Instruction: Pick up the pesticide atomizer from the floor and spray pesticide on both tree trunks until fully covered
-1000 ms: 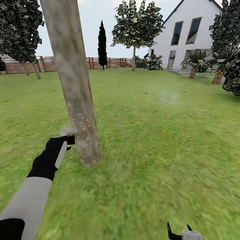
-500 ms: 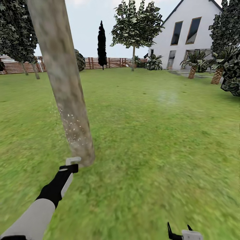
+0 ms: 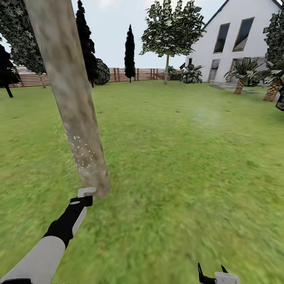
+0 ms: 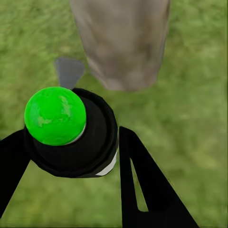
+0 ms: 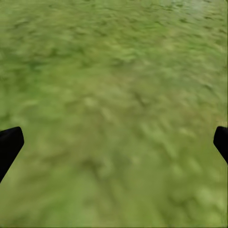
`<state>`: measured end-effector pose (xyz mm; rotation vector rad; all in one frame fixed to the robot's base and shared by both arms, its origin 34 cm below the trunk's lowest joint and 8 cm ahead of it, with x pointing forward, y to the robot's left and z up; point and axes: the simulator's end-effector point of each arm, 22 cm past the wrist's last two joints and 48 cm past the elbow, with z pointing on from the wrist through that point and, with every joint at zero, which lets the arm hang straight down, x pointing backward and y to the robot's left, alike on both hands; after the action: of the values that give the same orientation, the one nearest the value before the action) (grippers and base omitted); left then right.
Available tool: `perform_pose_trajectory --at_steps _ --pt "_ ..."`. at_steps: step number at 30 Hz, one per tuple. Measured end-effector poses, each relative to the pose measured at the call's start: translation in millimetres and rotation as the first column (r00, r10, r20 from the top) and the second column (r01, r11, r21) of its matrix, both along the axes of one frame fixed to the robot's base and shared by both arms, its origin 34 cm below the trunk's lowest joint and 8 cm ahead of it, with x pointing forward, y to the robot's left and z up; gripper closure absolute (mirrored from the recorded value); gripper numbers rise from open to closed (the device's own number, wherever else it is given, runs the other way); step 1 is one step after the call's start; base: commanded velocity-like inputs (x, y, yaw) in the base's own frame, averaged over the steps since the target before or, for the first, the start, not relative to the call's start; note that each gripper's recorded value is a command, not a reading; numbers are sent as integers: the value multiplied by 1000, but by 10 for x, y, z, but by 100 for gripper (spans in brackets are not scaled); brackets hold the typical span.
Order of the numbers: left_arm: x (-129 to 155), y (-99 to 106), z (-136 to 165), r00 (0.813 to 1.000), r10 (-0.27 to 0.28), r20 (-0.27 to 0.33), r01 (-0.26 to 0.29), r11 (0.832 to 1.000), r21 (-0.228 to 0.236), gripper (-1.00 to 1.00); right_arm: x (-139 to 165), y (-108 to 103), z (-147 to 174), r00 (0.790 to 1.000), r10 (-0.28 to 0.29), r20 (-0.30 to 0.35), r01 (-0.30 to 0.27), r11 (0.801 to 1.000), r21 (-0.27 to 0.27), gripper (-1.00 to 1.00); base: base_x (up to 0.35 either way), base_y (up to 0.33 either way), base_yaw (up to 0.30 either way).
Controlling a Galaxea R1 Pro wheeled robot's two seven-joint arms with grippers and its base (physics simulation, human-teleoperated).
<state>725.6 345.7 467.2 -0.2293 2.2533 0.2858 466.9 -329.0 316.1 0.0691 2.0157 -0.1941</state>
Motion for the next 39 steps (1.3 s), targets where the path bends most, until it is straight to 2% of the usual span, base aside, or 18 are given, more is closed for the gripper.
perform_pose_trajectory --at_steps 13,21,23,25,32,39 --pt "-8 11 -11 1000 0 -4 0 1000 2 100 0 0 0 1000 0 0 0 1000 0 -100 133 -272 263" --pt "-9 17 -10 1000 1 -4 -1 1000 3 100 1 -3 1 1000 -1 1 1 1000 0 -100 124 -237 9" --pt "-39 -15 -44 1000 -4 -1 4 1000 0 100 -11 85 -17 1000 10 -4 -10 1000 7 -100 0 0 0" --pt "-114 -24 -133 1000 -7 -24 7 1000 -6 100 -17 143 -28 1000 9 -6 -9 1000 16 -100 0 0 0" --pt "-231 2 -252 997 -3 -73 2 1000 -7 100 -16 121 -25 1000 9 -6 -9 1000 13 -100 7 -2 0" --pt "-228 29 -237 997 4 -71 -4 1000 -4 100 -17 81 -19 1000 3 -4 -3 1000 9 -100 210 -163 1"
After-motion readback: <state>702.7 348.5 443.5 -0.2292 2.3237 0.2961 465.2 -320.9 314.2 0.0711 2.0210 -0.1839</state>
